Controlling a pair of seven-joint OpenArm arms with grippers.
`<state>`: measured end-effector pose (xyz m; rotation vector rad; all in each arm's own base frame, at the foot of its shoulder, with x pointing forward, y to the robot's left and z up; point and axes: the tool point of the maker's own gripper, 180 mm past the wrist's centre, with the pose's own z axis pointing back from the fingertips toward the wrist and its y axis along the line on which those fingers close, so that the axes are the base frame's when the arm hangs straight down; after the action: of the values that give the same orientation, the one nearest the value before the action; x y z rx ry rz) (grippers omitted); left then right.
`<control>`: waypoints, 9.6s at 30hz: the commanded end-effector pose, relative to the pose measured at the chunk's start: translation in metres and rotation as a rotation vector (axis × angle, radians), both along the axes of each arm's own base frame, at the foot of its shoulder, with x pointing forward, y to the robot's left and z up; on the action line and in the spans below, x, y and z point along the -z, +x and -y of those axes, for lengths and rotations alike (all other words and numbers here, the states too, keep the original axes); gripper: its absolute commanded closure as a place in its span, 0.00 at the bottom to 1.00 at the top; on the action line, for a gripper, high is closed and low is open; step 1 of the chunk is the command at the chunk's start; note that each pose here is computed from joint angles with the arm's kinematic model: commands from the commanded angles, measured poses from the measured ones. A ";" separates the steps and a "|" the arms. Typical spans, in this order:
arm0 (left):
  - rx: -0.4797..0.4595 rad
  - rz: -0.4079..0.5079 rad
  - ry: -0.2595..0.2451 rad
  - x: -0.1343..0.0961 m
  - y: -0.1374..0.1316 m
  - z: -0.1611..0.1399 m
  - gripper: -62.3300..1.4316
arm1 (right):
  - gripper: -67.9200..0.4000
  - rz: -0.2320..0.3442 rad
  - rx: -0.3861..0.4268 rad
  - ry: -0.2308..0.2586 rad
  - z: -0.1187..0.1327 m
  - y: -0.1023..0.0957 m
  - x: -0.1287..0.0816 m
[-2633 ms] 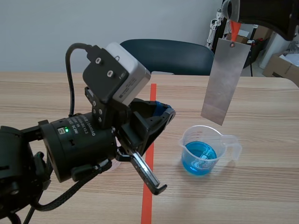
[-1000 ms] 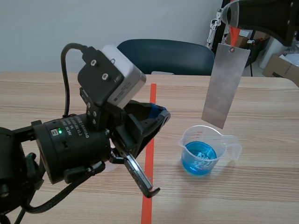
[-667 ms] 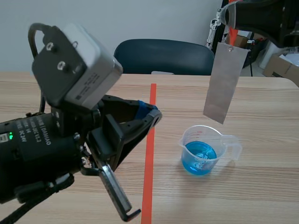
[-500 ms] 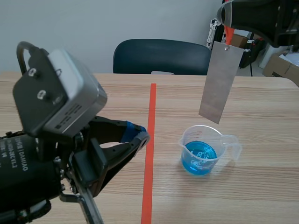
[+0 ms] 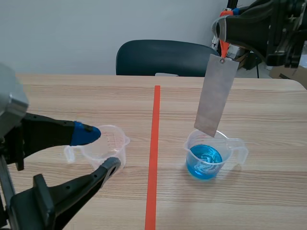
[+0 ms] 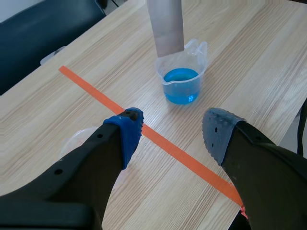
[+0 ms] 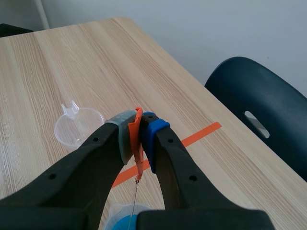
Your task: Do the redox reaction experiment. lower the plate into the blue solution
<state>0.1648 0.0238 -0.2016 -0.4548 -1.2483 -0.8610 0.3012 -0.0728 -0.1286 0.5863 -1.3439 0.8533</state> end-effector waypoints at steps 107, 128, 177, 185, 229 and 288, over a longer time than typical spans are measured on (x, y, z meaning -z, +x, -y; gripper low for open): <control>-0.013 0.145 -0.253 -0.074 -0.020 -0.037 0.00 | 0.99 -0.076 0.079 -0.018 0.003 0.002 0.074; -0.013 0.142 -0.248 -0.073 -0.020 -0.037 0.00 | 0.99 -0.122 0.136 -0.035 0.013 0.012 0.115; -0.014 0.136 -0.241 -0.072 -0.020 -0.037 0.00 | 0.99 -0.109 0.060 0.001 0.002 0.004 0.107; -0.015 0.136 -0.244 -0.072 -0.019 -0.037 0.00 | 0.99 -0.110 0.060 0.000 0.002 0.004 0.107; -0.023 0.103 -0.200 -0.062 -0.019 -0.038 0.00 | 0.99 -0.109 0.067 -0.001 0.003 0.005 0.107; -0.007 0.134 -0.223 -0.069 -0.021 -0.036 0.00 | 0.99 -0.123 0.068 -0.014 0.004 0.003 0.112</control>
<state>0.1444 0.0627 -0.1420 -0.5597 -1.4456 -0.7750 0.3006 -0.0756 -0.2488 0.5750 -1.2136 0.7541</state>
